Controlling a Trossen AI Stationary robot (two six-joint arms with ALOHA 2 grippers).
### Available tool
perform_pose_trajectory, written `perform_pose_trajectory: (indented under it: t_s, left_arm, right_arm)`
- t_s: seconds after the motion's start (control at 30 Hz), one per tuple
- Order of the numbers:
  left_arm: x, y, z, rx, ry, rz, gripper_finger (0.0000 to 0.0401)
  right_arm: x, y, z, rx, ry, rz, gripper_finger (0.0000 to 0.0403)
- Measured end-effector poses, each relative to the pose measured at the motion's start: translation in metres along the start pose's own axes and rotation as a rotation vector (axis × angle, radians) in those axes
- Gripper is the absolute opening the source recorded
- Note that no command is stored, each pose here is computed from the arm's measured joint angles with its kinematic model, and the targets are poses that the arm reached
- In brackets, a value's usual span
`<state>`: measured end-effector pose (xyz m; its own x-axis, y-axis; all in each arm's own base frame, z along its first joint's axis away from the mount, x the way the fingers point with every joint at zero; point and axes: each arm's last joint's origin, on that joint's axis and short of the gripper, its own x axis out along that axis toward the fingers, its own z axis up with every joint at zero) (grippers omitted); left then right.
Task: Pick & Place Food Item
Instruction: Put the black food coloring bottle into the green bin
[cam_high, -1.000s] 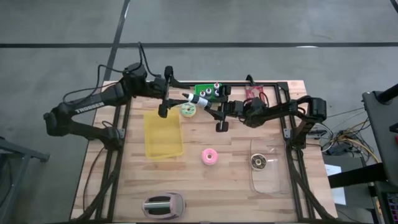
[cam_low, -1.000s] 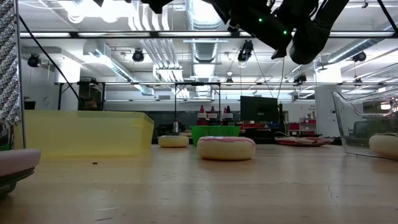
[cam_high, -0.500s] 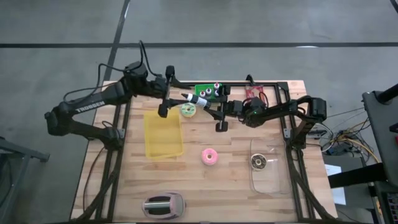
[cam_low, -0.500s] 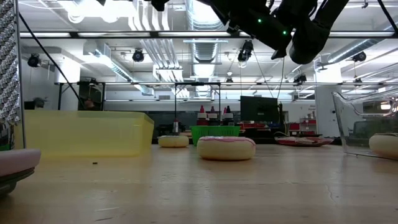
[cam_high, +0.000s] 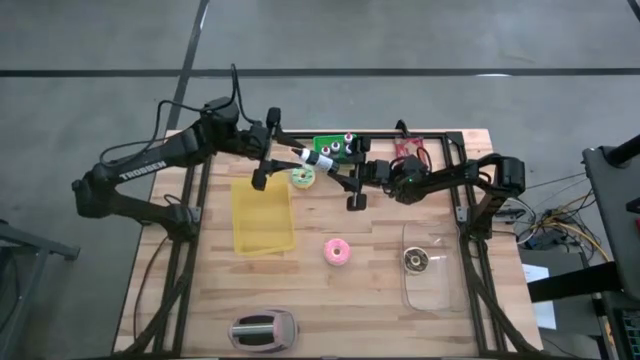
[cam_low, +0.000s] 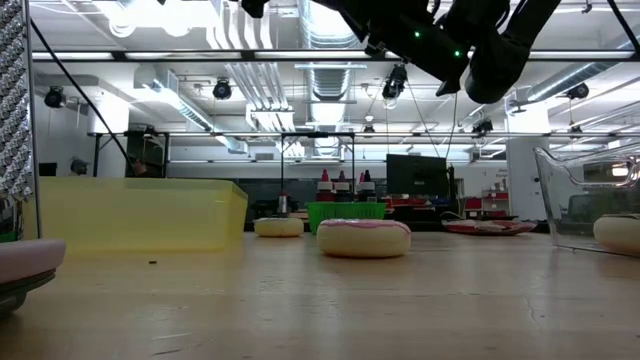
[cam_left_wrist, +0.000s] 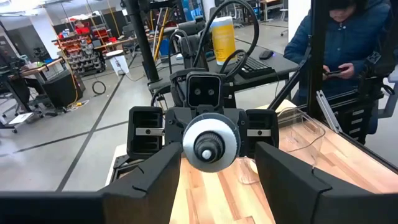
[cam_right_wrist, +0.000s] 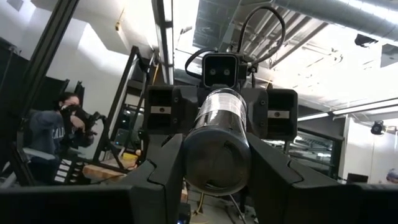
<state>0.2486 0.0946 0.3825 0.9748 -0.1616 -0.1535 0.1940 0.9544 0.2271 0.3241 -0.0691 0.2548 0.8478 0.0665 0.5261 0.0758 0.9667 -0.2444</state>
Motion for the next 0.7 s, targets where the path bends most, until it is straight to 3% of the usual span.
perform_pose_trajectory:
  t_s: [0.47, 0.7]
  left_arm:
    - [0.0026, 0.0021, -0.0005, 0.01, -0.005, 0.018, 0.0206]
    - [0.0026, 0.0027, 0.0003, 0.016, -0.009, 0.032, 0.0182]
  right_arm:
    - [-0.0001, -0.0005, -0.0007, 0.01, 0.006, -0.001, 0.0127]
    - [0.0012, -0.0025, -0.0011, 0.017, 0.015, -0.005, 0.0127]
